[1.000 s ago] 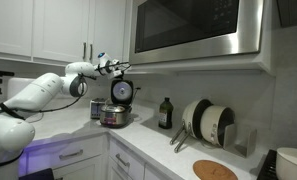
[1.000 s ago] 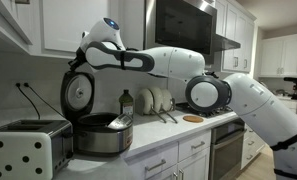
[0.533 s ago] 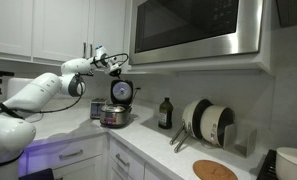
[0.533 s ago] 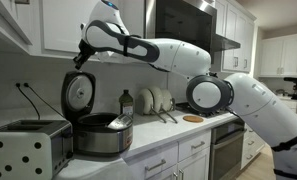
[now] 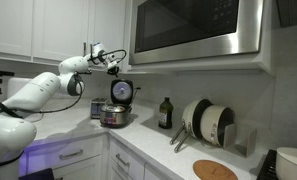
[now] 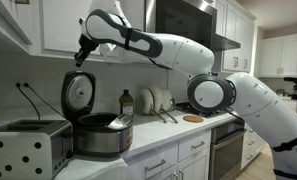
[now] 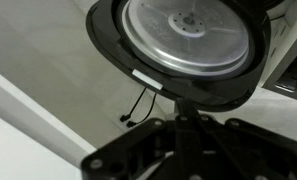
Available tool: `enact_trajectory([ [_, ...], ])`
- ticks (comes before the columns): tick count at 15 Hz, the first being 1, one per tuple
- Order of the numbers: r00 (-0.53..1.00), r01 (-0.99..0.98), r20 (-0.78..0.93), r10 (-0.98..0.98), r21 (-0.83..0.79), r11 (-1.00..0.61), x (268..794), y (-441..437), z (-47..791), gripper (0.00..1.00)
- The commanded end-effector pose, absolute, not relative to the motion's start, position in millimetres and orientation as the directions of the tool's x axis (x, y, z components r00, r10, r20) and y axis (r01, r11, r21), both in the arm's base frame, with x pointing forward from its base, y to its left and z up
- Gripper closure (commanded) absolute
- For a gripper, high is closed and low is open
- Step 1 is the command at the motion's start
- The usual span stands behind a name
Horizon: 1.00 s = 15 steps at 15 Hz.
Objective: Close the cooker
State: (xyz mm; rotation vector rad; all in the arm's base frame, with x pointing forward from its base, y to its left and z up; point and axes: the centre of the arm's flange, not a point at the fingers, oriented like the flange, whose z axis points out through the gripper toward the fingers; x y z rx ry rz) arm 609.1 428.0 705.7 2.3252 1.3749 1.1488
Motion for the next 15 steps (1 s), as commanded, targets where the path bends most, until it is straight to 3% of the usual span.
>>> enact_trajectory([
  [1,0.204,0.616,0.593,0.779,0.541,-0.573,640.9,458.0,743.4,1.00],
  [7,0.163,0.576,0.672,0.722,0.530,-0.623,656.1,468.4,717.3,1.00],
  [15,0.179,0.547,0.631,0.754,0.574,-0.610,691.5,457.6,661.7,1.00],
])
